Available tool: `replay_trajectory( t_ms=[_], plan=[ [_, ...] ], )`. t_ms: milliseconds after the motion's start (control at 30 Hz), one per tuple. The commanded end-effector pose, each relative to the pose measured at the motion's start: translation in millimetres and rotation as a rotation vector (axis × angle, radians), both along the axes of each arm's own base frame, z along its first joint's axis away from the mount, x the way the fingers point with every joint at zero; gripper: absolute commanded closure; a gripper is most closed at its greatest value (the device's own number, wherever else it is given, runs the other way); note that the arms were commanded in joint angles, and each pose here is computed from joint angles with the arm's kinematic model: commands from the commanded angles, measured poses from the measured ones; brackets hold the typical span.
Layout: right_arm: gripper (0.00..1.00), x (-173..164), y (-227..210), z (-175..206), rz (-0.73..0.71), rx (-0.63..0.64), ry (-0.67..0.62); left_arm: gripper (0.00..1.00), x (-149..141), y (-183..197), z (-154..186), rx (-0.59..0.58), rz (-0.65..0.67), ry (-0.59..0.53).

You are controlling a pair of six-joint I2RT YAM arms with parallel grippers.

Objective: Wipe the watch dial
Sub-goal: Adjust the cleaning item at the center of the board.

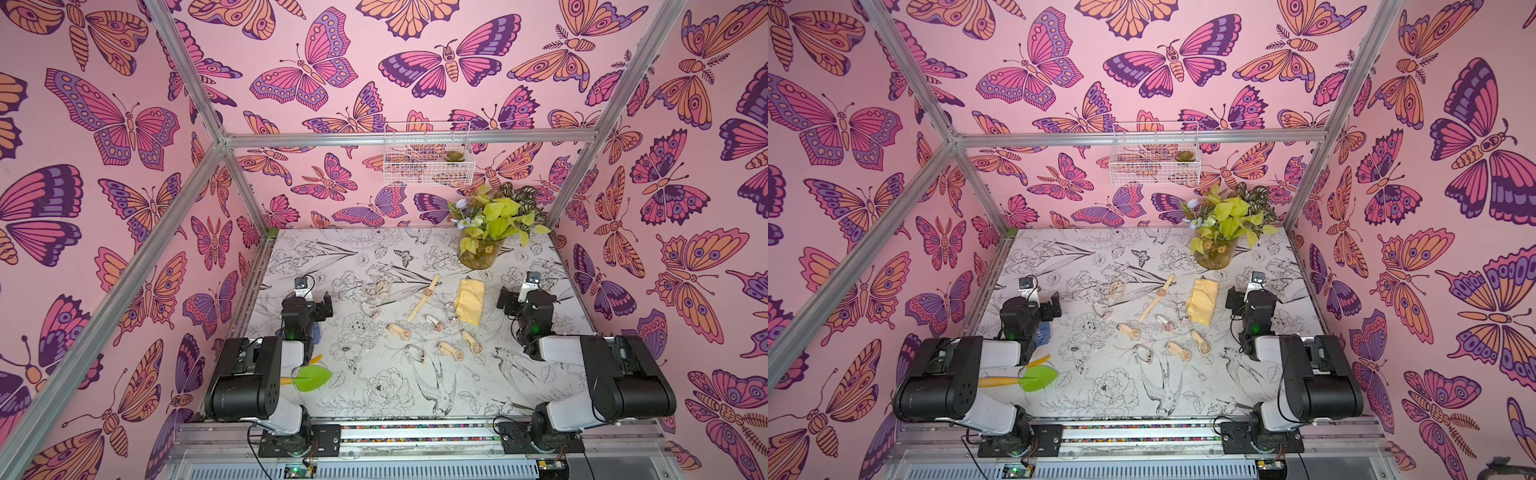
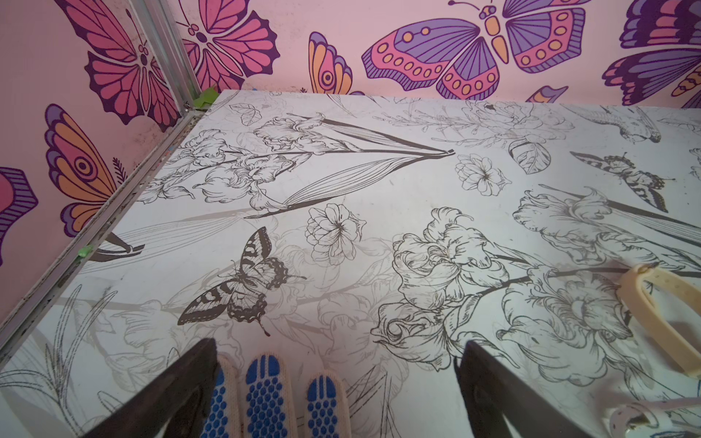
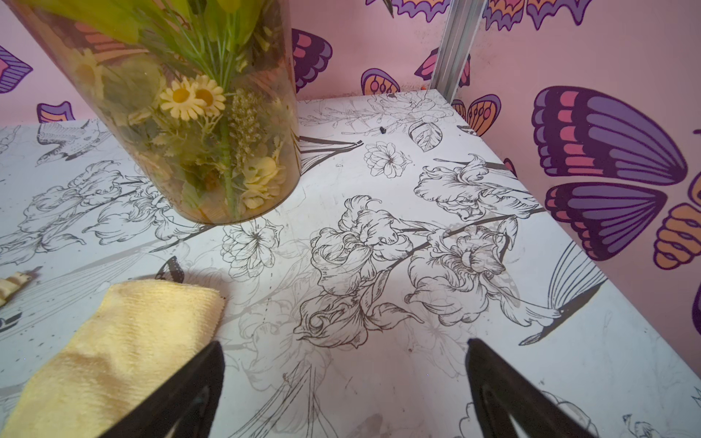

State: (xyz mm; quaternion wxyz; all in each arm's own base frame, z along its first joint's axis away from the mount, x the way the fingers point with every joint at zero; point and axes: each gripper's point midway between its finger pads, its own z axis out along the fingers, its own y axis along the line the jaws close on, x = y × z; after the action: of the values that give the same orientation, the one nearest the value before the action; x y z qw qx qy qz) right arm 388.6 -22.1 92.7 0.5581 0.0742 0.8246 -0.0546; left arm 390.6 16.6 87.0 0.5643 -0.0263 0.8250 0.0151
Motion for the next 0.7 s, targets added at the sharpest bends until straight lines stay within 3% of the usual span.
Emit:
replay_trajectory(
  t_ms=[0, 167, 467, 667],
  plan=[
    [0.01, 8, 6, 11, 0.041, -0.007, 0.027, 0.0, 4, -5, 11, 0.01, -0.021, -0.008],
    [0.01, 18, 13, 21, 0.039, -0.059, 0.143, 0.0, 6, -8, 19, 0.037, -0.02, 0.037],
    [0.01, 27, 90, 50, 0.187, -0.301, 0.252, 0.0, 11, -34, 56, 0.135, -0.033, 0.064],
    [0.01, 31, 132, 59, 0.232, -0.148, 0.361, 0.0, -5, -79, 96, 0.029, -0.088, 0.07]
  ],
)
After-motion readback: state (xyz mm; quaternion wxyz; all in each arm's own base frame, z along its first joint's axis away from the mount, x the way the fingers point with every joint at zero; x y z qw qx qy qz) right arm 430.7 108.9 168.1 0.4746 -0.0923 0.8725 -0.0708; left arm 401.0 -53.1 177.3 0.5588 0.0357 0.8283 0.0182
